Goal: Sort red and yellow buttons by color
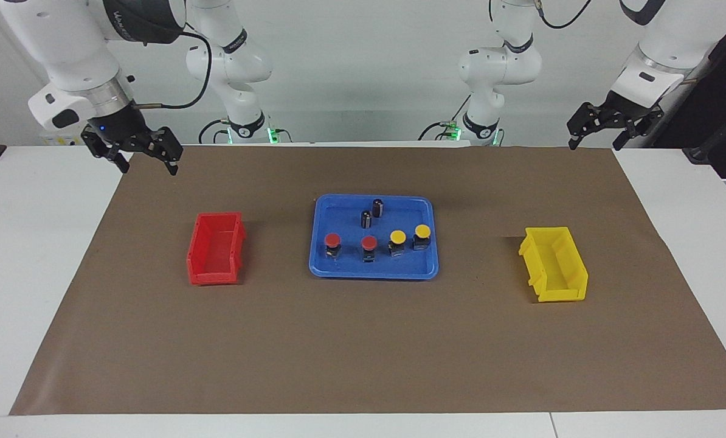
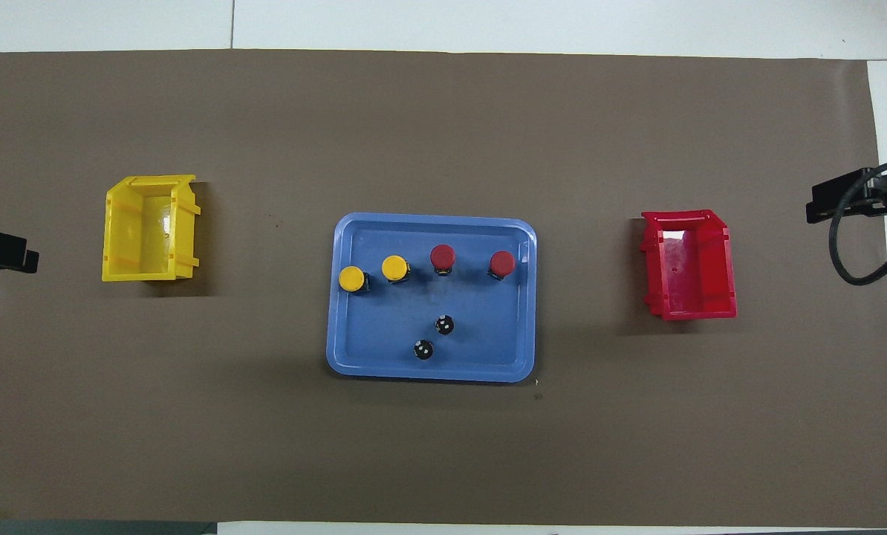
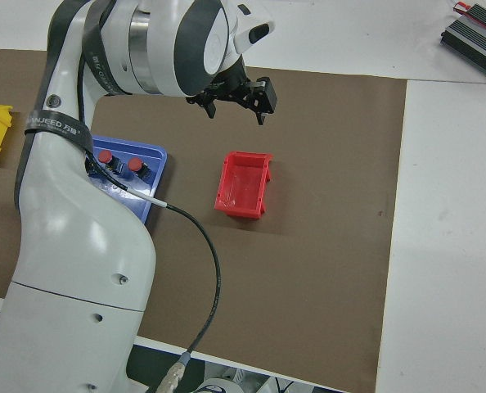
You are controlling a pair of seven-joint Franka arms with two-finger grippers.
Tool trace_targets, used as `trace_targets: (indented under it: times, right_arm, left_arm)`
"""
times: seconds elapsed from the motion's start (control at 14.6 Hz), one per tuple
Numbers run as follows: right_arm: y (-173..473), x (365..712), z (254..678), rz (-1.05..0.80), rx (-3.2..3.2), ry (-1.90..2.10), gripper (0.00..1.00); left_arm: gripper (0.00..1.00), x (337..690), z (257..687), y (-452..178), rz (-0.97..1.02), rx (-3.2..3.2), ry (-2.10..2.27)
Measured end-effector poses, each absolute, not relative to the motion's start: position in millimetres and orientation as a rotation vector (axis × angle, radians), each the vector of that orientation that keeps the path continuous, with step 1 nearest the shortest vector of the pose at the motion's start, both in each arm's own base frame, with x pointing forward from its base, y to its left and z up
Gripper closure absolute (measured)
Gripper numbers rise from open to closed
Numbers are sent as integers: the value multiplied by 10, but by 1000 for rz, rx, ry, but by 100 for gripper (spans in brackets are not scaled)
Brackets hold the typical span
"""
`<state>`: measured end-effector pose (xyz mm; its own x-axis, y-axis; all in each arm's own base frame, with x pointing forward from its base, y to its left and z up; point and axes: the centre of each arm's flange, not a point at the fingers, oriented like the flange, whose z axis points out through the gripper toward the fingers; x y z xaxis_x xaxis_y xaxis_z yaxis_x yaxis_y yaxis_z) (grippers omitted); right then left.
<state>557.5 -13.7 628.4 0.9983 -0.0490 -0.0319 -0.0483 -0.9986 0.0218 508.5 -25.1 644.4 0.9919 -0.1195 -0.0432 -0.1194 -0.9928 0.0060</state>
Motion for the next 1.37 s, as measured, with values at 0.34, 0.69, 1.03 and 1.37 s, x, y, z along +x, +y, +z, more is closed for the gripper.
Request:
trace_targets:
  times: [0.34, 0.69, 1.03, 1.37]
  right_arm:
    - [334, 6023, 6326, -106, 3122, -12, 0]
    - [2006, 6295, 5860, 69, 3151, -113, 0]
    - [2973, 6059, 4507, 116, 3173, -84, 0]
    - [3124, 5667, 3817, 125, 3181, -99, 0]
  left_arm:
    - [0, 5084, 6444, -251, -69, 3132, -188]
    - [0, 5084, 6444, -251, -69, 3132, -188]
    - [0, 5083, 6444, -271, -69, 3132, -194]
    - [0, 5082, 6446, -270, -68, 3132, -193]
